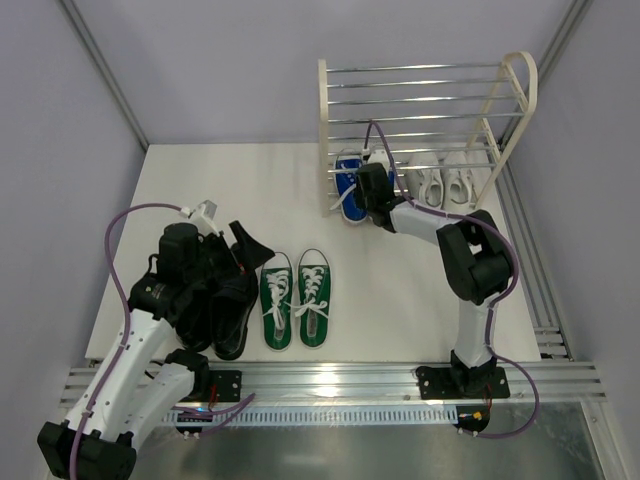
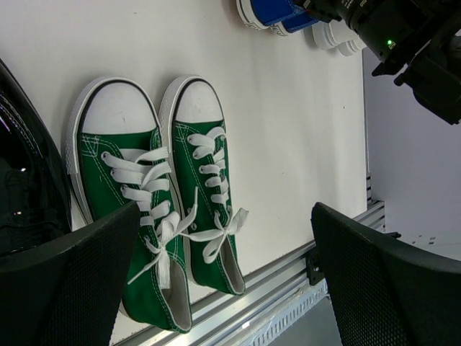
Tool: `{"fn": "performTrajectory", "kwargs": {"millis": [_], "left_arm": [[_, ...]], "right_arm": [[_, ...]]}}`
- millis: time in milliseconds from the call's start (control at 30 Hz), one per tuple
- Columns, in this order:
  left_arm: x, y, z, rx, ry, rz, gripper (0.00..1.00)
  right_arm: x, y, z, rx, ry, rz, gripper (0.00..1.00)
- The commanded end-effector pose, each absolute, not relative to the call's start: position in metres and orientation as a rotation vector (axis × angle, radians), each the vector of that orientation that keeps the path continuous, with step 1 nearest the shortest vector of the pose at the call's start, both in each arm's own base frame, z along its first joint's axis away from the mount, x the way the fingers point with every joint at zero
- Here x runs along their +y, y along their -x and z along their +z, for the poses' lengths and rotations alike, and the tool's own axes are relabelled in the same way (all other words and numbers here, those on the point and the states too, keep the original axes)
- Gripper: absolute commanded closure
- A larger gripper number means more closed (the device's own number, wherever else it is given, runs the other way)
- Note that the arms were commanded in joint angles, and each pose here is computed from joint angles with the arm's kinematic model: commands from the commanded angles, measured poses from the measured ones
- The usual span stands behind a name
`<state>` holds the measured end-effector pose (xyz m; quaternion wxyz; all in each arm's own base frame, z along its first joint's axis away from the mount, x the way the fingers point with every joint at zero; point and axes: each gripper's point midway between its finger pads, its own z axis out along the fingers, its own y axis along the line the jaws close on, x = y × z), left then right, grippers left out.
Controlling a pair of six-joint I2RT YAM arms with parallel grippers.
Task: Place and organize the shoes onto the shoe shelf
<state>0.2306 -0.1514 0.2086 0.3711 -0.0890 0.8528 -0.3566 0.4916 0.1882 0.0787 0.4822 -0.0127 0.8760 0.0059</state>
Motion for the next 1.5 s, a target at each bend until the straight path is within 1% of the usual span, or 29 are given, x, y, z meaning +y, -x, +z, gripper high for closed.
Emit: {"fn": "performTrajectory", "kwargs": {"millis": [0, 33, 100, 200, 233, 300, 400, 433, 467, 500, 567, 667, 833, 933, 1033, 1167, 1300, 1333, 1433, 1467], "left_arm": [[-0.151, -0.232, 0.228, 2.135, 0.199, -0.917, 0.0], [-0.152, -0.232, 0.228, 2.135, 0.198, -0.918, 0.0], [-0.152, -0.232, 0.228, 2.139, 0.197, -0.92, 0.0], [-0.153, -0.232, 0.227, 2.138, 0.196, -0.924, 0.01], [-0.153, -0.232, 0.226, 2.141, 0.198, -0.925, 0.0], [-0.153, -0.232, 0.226, 2.14, 0.198, -0.926, 0.0], [-0.153, -0.232, 0.225, 2.143, 0.2, -0.923, 0.0], [-0.152, -0.232, 0.225, 2.142, 0.2, -0.921, 0.0], [-0.153, -0.232, 0.225, 2.141, 0.198, -0.922, 0.0], [-0.152, -0.232, 0.225, 2.142, 0.2, -0.921, 0.0], [-0.152, -0.233, 0.225, 2.141, 0.201, -0.915, 0.0], [-0.152, -0.233, 0.225, 2.142, 0.201, -0.919, 0.0], [-0.152, -0.234, 0.223, 2.142, 0.204, -0.914, 0.0], [-0.153, -0.234, 0.223, 2.142, 0.208, -0.923, 0.0], [-0.154, -0.234, 0.223, 2.142, 0.209, -0.93, 0.0], [-0.152, -0.232, 0.222, 2.142, 0.212, -0.923, 0.0], [-0.148, -0.23, 0.221, 2.142, 0.216, -0.901, 0.0], [-0.148, -0.23, 0.221, 2.139, 0.215, -0.897, 0.0], [-0.149, -0.232, 0.221, 2.139, 0.215, -0.904, 0.0], [-0.15, -0.233, 0.222, 2.138, 0.213, -0.909, 0.0]], "right_arm": [[0.2, -0.528, 0.16, 1.853, -0.108, 0.126, 0.54], [0.199, -0.527, 0.158, 1.853, -0.111, 0.128, 0.48], [0.199, -0.523, 0.162, 1.844, -0.104, 0.143, 0.42], [0.2, -0.515, 0.167, 1.828, -0.093, 0.159, 0.39], [0.201, -0.513, 0.169, 1.819, -0.092, 0.166, 0.36], [0.197, -0.504, 0.175, 1.803, -0.098, 0.168, 0.34], [0.197, -0.49, 0.179, 1.78, -0.095, 0.178, 0.28], [0.196, -0.485, 0.193, 1.752, -0.1, 0.187, 0.27], [0.194, -0.481, 0.196, 1.739, -0.107, 0.182, 0.23], [0.193, -0.475, 0.196, 1.727, -0.105, 0.18, 0.21], [0.193, -0.466, 0.215, 1.687, -0.106, 0.195, 0.19], [0.192, -0.454, 0.23, 1.662, -0.097, 0.204, 0.18], [0.182, -0.439, 0.233, 1.668, -0.11, 0.184, 0.18], [0.178, -0.438, 0.225, 1.699, -0.125, 0.153, 0.17], [0.182, -0.442, 0.205, 1.758, -0.109, 0.131, 0.17], [0.188, -0.442, 0.185, 1.804, -0.11, 0.155, 0.17], [0.188, -0.424, 0.183, 1.78, -0.121, 0.186, 0.17], [0.188, -0.418, 0.194, 1.756, -0.124, 0.198, 0.17], [0.186, -0.401, 0.197, 1.742, -0.114, 0.198, 0.17], [0.183, -0.394, 0.21, 1.717, -0.121, 0.211, 0.17]]}}
